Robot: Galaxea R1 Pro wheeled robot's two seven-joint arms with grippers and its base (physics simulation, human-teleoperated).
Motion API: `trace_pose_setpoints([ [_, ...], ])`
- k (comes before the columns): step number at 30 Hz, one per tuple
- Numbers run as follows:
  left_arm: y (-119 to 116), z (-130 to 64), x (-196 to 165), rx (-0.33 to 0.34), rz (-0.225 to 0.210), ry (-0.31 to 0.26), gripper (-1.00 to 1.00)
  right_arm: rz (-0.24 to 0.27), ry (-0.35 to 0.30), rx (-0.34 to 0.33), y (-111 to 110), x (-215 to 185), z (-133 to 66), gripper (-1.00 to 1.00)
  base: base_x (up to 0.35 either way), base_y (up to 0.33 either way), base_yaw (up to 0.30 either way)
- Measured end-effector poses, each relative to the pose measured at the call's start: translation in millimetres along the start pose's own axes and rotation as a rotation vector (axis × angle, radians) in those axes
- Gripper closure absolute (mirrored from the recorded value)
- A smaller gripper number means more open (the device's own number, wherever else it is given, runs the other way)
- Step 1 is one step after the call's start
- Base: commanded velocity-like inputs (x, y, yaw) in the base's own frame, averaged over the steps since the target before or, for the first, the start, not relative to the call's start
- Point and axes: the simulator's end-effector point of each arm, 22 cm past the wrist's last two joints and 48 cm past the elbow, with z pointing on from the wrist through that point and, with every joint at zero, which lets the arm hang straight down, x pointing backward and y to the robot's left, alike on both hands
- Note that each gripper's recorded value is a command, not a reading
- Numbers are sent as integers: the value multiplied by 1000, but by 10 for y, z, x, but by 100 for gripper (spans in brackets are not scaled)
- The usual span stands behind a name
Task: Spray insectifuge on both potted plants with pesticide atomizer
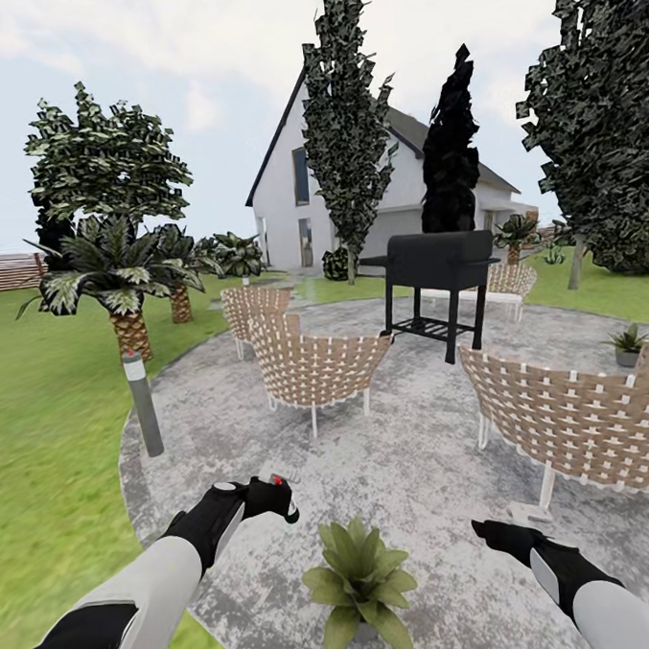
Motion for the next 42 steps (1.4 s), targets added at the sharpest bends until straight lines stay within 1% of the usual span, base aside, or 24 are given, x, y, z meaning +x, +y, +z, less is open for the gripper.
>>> trace_pose_setpoints([
  [19,9,-167,-294,0,-2,1,100,-1,3,-5,68,-278,-177,-100,0,0,0],
  [26,8,-220,-380,1,-2,2,100,-9,8,-5,102,-343,-230,-100,0,0,0],
  [33,28,-227,-381,-1,5,3,100,-17,9,-4,85,-369,-234,-100,0,0,0],
  [35,53,-235,-381,-4,12,4,100,-22,-11,7,28,-485,-245,-100,0,0,0],
  [37,89,-246,-363,-9,27,11,100,-43,-41,20,-31,-647,-263,-100,0,0,0],
  [38,116,-256,-334,-11,51,22,100,-73,-62,17,-34,-774,-278,-100,0,0,0],
  [39,121,-267,-270,-1,112,50,100,-144,-89,-29,83,-950,-301,-100,0,0,0],
  [40,95,-275,-208,18,164,77,100,-204,-99,-88,240,-1043,-323,-100,0,0,0],
  [41,29,-291,-101,59,244,122,100,-280,-97,-192,510,-1122,-375,-100,0,0,0],
  [42,-16,-308,-34,90,293,152,100,-316,-84,-255,666,-1136,-419,-100,0,0,0],
])
